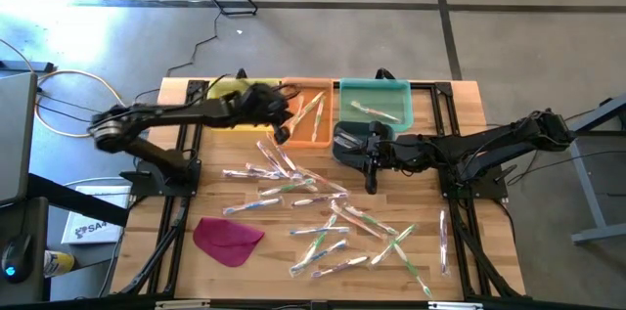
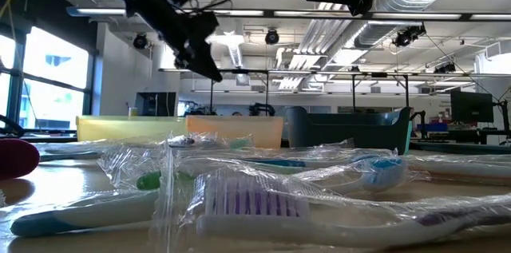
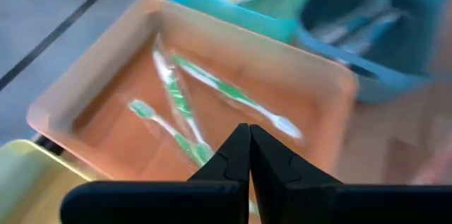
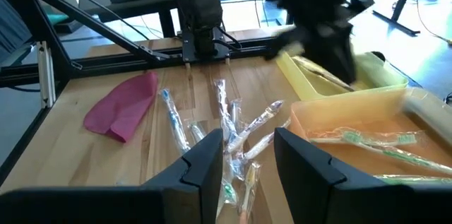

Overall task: Pick & Place Toothbrushes
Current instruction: Put the green toothbrush into the orange bin

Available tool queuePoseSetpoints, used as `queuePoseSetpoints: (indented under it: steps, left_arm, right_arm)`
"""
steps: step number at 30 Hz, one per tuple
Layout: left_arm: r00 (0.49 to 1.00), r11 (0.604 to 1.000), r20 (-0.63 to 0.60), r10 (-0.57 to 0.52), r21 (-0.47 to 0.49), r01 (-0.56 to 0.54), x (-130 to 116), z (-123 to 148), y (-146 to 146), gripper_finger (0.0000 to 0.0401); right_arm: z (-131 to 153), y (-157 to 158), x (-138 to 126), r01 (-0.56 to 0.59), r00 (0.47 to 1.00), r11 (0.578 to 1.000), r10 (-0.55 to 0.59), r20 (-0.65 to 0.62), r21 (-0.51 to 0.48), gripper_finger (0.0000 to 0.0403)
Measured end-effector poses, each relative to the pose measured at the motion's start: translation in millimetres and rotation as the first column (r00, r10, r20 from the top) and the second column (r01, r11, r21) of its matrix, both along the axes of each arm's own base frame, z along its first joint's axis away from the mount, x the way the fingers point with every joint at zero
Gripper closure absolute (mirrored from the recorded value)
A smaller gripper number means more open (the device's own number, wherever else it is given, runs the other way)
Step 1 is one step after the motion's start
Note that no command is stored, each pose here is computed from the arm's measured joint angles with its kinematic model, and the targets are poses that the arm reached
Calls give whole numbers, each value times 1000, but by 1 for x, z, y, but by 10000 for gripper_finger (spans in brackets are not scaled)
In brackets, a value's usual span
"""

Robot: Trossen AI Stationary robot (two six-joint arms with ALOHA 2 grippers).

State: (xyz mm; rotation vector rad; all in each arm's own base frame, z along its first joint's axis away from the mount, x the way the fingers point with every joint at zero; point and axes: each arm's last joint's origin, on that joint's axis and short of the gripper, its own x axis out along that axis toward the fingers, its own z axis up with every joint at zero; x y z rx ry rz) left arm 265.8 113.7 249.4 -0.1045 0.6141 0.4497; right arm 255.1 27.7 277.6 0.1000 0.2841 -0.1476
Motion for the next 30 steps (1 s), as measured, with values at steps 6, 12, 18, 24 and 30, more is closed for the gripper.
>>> queuePoseSetpoints:
  steps: [6, 12, 18, 24, 30]
  left_arm:
    - [991, 993, 78, -108, 58, 103, -37, 3, -38, 401]
    - [959, 965, 161, -231, 162, 205, -70, 16, -67, 401]
    - [915, 925, 218, -340, 254, 283, -103, 25, -88, 401]
    - [878, 900, 261, -400, 294, 323, -132, 14, -99, 401]
    - [843, 874, 291, -452, 332, 354, -151, 7, -104, 401]
  right_arm:
    - [0, 0, 0, 0, 1000, 1000, 0, 0, 0, 283]
    - [0, 0, 0, 0, 1000, 1000, 0, 0, 0, 283]
    - [0, 0, 0, 0, 1000, 1000, 0, 1, 0, 283]
    - [0, 0, 0, 0, 1000, 1000, 0, 2, 0, 283]
    - [1, 0, 0, 0, 1000, 1000, 0, 15, 2, 283]
